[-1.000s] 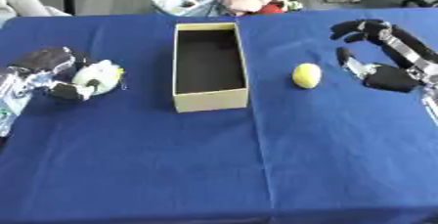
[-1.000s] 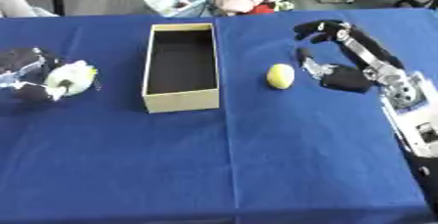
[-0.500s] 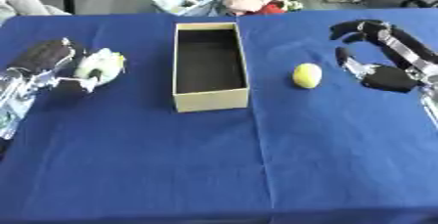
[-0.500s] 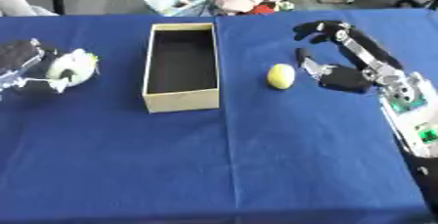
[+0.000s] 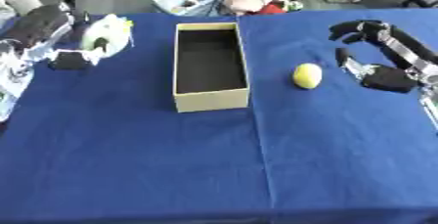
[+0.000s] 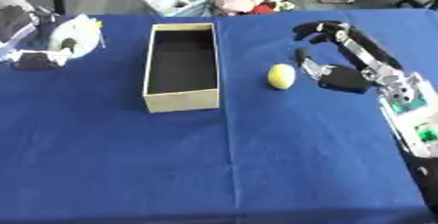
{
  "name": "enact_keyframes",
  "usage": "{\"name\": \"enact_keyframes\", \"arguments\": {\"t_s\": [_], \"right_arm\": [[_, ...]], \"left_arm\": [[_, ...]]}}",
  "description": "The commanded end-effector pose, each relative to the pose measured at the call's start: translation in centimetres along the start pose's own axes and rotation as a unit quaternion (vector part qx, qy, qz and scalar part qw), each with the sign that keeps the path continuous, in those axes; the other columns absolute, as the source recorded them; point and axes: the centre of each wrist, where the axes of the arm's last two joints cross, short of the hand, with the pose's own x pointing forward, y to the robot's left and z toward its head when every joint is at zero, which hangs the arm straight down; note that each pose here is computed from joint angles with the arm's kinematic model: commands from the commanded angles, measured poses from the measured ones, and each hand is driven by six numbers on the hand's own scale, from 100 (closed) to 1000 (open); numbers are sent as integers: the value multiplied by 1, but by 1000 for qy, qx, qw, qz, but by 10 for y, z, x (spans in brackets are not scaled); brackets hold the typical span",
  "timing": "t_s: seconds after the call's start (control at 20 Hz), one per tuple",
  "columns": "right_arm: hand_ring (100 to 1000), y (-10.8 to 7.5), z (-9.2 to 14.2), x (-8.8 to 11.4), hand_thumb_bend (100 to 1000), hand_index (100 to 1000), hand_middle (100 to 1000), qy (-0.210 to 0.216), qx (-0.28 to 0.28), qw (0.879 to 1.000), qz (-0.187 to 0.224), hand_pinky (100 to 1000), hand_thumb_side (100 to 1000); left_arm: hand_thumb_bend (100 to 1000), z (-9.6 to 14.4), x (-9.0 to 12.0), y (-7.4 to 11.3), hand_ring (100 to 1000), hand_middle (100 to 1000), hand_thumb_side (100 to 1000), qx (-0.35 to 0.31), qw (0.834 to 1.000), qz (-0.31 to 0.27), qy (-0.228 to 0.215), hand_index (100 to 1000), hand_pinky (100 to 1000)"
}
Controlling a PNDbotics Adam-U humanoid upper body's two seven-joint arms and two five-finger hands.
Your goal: Pick up objects on the table and place them in the box.
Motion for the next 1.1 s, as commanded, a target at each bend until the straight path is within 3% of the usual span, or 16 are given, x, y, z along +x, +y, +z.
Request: {"name": "enact_keyframes", "arguments": {"t_s": [0.05, 0.45, 0.65, 1.1], "right_arm": [[894, -9, -2, 3, 100, 866, 724, -9, -2, 1000, 8, 812, 600], [894, -5, -7, 7, 100, 865, 724, -20, 9, 1000, 5, 812, 611], [895, 3, -15, 12, 100, 866, 724, -36, 26, 999, -3, 813, 625], [897, 19, -19, 13, 100, 863, 720, -44, 57, 997, -22, 813, 660]], "left_arm": [[100, -12, 10, 23, 276, 303, 494, 20, 999, -3, -28, 489, 346], [100, -36, 35, 22, 293, 320, 502, 11, 997, -2, -76, 505, 366], [100, -52, 61, 2, 306, 333, 507, -31, 992, -6, -119, 518, 382], [100, -60, 75, -34, 342, 368, 526, -97, 983, -24, -157, 550, 421]]}}
